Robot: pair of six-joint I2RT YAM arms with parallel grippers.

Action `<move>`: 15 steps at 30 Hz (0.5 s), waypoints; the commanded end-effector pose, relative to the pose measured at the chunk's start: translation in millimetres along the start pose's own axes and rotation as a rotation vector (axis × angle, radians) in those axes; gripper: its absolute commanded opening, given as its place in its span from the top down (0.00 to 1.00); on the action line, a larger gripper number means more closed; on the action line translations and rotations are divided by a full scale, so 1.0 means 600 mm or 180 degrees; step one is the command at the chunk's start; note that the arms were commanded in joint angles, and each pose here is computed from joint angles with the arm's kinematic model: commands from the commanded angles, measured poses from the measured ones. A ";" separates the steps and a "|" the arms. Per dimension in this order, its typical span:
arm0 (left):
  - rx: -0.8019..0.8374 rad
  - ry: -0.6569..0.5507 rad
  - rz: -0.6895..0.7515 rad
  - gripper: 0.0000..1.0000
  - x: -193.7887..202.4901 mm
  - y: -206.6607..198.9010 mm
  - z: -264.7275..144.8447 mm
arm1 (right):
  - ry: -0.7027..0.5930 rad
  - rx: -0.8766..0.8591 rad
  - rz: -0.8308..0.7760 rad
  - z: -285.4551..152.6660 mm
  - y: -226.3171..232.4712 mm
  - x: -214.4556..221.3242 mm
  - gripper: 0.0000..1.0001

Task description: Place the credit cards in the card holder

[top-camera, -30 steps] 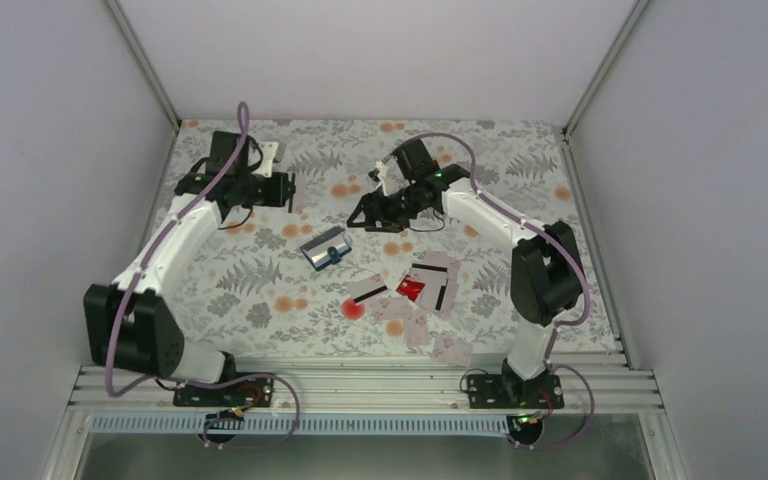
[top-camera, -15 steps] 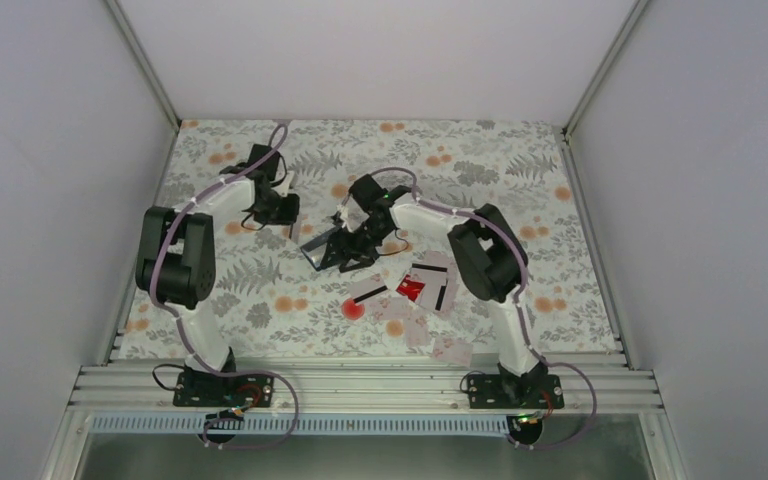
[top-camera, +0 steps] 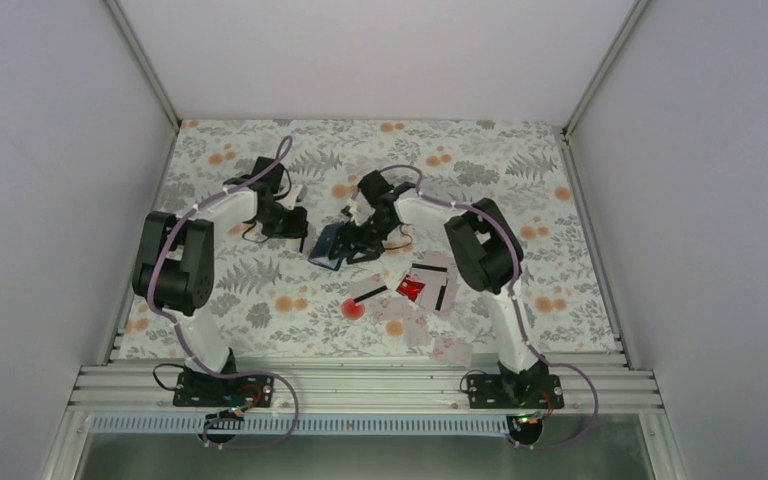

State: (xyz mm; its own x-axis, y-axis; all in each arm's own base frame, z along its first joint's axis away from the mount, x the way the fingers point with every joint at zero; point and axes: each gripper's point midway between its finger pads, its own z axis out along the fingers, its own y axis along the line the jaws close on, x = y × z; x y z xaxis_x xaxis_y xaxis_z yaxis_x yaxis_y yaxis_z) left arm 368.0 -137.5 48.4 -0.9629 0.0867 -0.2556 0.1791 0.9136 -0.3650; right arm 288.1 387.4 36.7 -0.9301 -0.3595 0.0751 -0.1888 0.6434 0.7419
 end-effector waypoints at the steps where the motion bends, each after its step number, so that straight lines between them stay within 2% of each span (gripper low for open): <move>1: 0.0304 0.0233 -0.0142 0.98 0.052 -0.034 0.000 | -0.0327 0.0120 0.0043 -0.041 -0.040 -0.061 0.37; 5: 0.0578 0.0269 -0.0132 0.98 0.068 -0.082 -0.003 | -0.0467 0.0164 0.0104 -0.076 -0.061 -0.086 0.38; 10: 0.0261 0.0204 -0.0188 0.98 0.061 -0.065 -0.001 | -0.0533 0.0219 0.0078 -0.112 -0.061 -0.077 0.38; 15: 0.0130 0.0143 -0.0227 0.98 0.053 -0.059 -0.015 | -0.0497 0.0215 0.0076 -0.130 -0.051 -0.025 0.37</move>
State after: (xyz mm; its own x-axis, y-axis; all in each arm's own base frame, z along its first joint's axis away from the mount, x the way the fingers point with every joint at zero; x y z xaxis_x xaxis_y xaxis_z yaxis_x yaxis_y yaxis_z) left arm 321.3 -170.9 46.5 -0.9848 0.0825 -0.1530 0.1437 0.8816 -0.4496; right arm 352.0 328.6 37.5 -0.9766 -0.2145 0.0166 -0.1424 0.7025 0.6973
